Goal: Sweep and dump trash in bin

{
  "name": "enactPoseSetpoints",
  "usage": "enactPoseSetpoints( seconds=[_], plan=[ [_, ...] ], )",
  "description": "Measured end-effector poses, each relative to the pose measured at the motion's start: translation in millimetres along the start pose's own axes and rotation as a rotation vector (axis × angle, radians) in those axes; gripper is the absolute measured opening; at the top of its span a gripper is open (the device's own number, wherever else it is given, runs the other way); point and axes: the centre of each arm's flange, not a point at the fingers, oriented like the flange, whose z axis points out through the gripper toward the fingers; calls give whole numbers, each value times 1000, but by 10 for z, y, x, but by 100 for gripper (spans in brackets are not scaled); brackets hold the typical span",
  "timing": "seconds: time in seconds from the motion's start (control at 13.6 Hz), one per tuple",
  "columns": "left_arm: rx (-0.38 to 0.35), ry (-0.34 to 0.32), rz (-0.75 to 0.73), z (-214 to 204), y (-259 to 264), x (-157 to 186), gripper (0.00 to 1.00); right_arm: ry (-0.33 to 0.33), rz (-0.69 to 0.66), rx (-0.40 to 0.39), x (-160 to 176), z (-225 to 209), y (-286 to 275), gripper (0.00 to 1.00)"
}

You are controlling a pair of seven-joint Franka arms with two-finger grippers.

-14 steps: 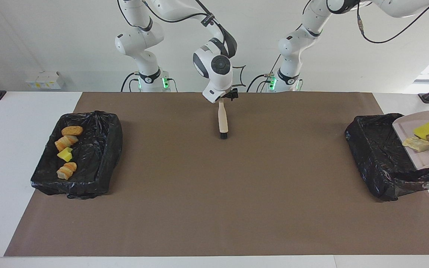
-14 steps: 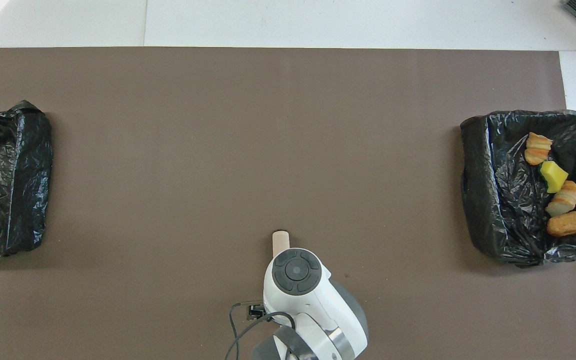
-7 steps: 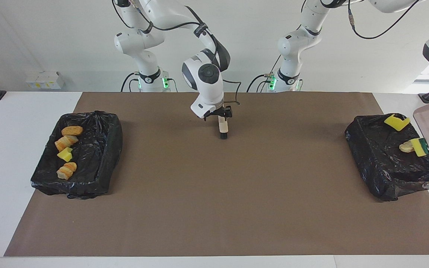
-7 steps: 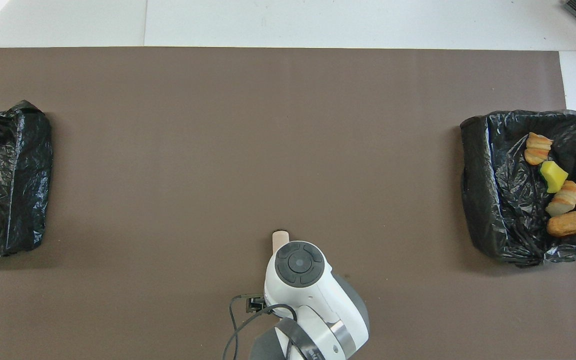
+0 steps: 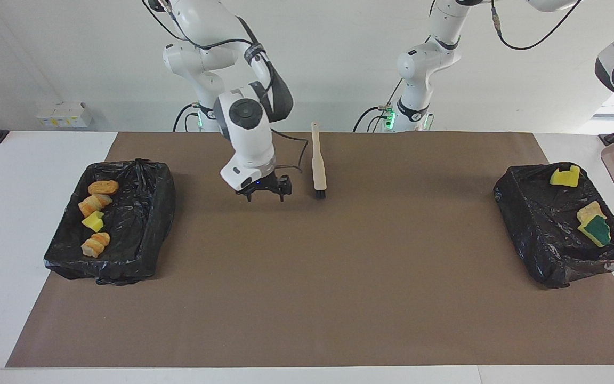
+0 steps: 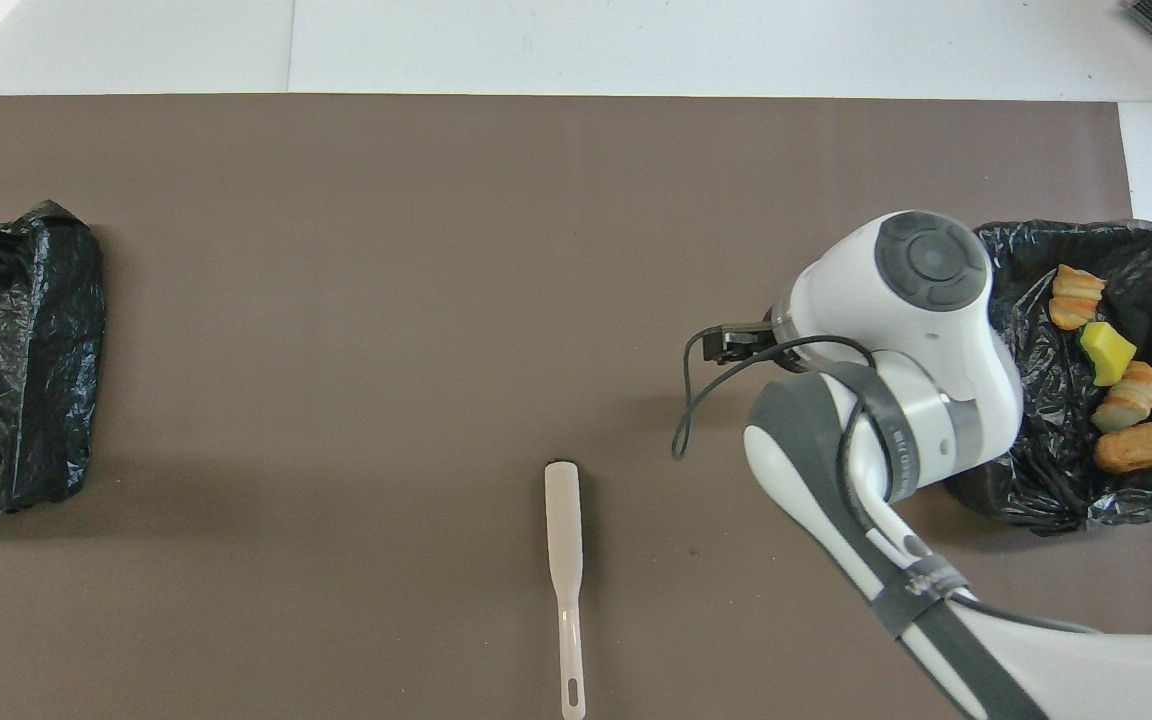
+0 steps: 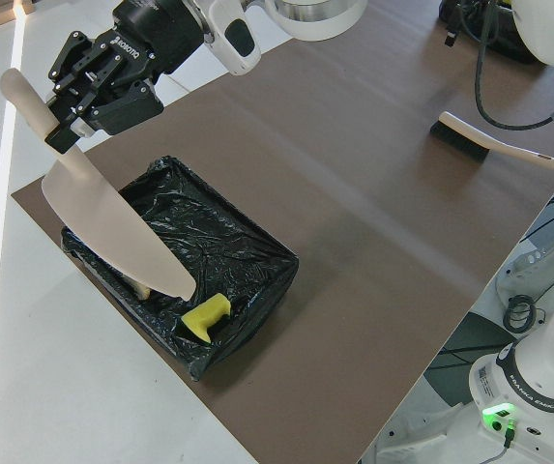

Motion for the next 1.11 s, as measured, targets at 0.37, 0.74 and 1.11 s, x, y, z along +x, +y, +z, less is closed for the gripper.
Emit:
enactPoseSetpoints(
  seconds=[0.37, 0.74, 1.11],
  plan=[
    [-75, 280, -67, -534, -82, 462, 31, 57, -28, -67, 49, -498, 290, 100],
    [-153, 622, -174, -678, -32, 814, 31, 16, 36, -89, -174, -1425, 564, 100],
    [-247, 816, -332, -938, 57, 1433, 31, -80, 75, -66, -358, -2134, 1098, 100]
  ],
)
